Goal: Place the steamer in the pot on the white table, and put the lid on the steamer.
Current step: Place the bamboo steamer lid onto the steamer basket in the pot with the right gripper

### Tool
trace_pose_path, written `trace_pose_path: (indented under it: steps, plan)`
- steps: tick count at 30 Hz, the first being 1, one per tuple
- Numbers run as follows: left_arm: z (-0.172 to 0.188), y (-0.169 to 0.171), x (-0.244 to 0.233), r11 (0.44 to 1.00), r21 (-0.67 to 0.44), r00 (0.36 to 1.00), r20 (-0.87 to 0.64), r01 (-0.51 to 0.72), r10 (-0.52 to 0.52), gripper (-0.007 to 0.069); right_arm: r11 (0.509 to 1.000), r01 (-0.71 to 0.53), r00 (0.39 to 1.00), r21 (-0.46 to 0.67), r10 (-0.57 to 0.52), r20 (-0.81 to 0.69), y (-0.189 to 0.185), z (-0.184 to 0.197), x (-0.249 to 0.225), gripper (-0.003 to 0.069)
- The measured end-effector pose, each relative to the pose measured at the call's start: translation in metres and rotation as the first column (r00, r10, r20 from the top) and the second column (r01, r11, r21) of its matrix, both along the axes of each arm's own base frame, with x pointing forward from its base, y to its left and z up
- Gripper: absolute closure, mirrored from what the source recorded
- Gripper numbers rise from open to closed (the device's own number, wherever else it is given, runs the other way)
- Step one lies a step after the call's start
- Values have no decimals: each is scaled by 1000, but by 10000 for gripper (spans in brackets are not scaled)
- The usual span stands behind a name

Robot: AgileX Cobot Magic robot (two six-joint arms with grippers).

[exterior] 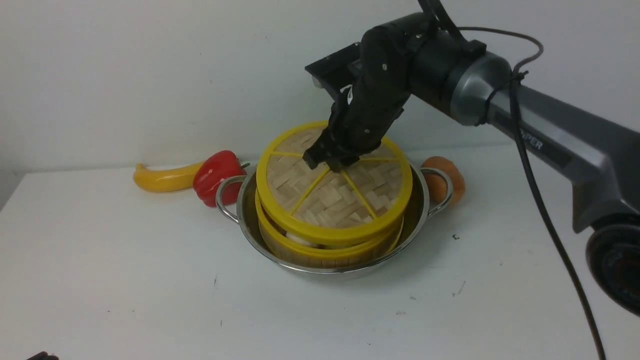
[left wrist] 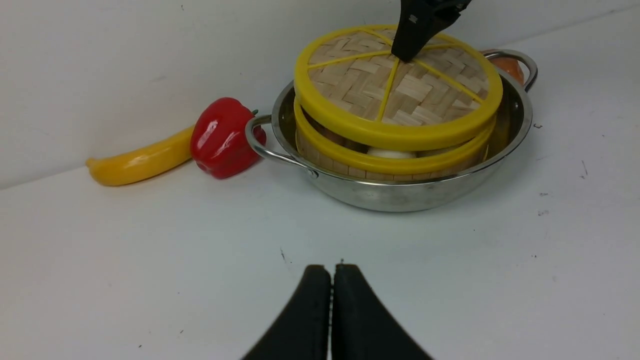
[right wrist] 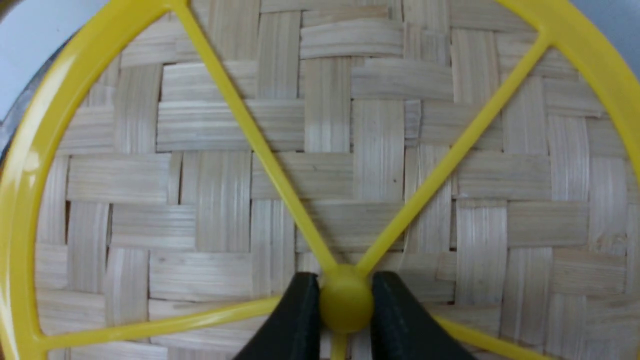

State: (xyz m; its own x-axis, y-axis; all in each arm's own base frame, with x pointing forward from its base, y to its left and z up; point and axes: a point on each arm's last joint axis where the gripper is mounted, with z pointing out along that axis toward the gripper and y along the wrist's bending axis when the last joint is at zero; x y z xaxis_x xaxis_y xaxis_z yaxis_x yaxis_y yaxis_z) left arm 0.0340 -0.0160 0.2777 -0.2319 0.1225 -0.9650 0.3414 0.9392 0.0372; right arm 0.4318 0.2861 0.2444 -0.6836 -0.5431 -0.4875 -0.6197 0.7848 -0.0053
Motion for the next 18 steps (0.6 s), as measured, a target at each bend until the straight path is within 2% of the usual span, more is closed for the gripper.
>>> trace_pose_path:
  steps: [18]
  plan:
    - [0,0,0,1000,0,1000,0,0,0,626,1000,-10,999,10,10,-42,1,-1,-4,516]
